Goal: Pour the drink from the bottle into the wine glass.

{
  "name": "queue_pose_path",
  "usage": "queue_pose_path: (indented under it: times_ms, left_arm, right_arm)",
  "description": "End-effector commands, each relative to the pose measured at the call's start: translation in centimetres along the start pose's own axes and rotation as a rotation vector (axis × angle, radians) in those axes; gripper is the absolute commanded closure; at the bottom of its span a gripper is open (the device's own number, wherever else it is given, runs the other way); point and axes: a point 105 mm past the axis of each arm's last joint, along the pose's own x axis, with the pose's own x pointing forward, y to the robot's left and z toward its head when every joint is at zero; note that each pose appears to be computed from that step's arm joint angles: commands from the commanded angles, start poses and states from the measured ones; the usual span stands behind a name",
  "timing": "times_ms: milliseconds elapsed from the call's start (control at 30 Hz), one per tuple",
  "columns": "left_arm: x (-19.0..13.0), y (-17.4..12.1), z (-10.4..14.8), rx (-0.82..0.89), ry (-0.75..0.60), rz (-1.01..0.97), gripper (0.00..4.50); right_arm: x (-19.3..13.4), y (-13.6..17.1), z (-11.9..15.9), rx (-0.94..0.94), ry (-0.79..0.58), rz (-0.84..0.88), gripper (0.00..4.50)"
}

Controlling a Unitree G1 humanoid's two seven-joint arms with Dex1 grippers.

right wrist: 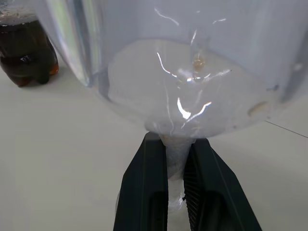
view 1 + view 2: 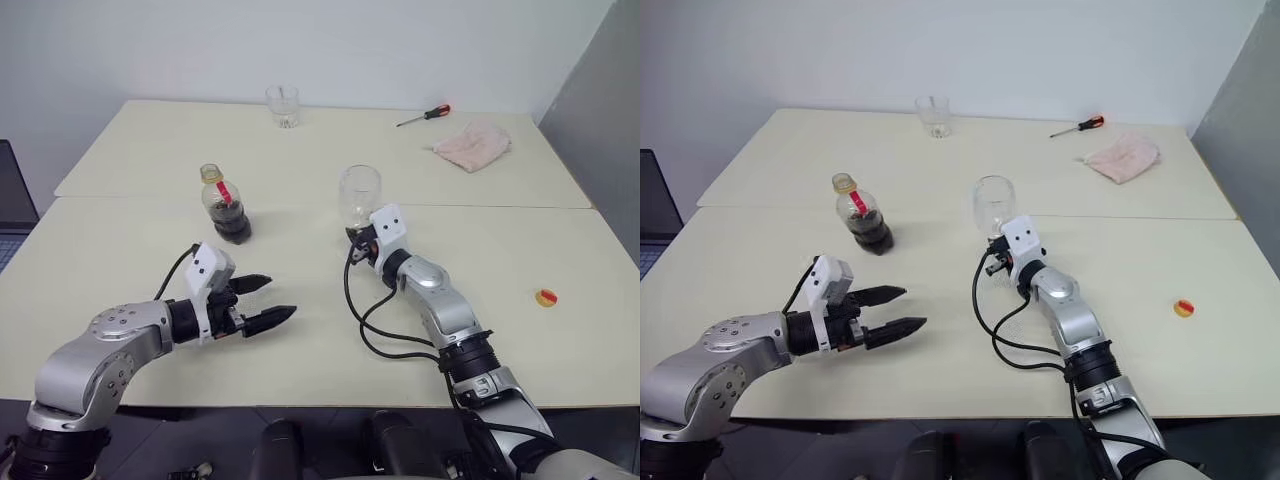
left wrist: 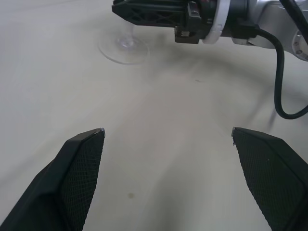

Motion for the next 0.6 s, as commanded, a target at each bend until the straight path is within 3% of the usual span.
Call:
queue_pose_path:
  times_ms: [33, 167, 567, 600]
  left_arm:
    - [-0.2, -0.1, 0.9, 0.040, -0.032, 0.007, 0.00]
    - [-0.1, 0.2, 1.1, 0.035, -0.047, 0.014, 0.00]
    - [0.3, 1.3, 1.1, 0.009, -0.086, 0.045, 0.00]
    - [0.2, 1.5, 1.1, 0.008, -0.087, 0.052, 0.00]
  right_arm:
    - [0.0, 1.1, 0.4, -0.035, -0.002, 0.067, 4.33]
    - [-0.2, 0.9, 0.5, -0.062, -0.010, 0.056, 4.33]
    - [-1.9, -0.2, 2.4, -0.093, -0.041, 0.043, 0.15]
    - [-2.5, -0.5, 2.6, -0.094, -0.034, 0.048, 0.03]
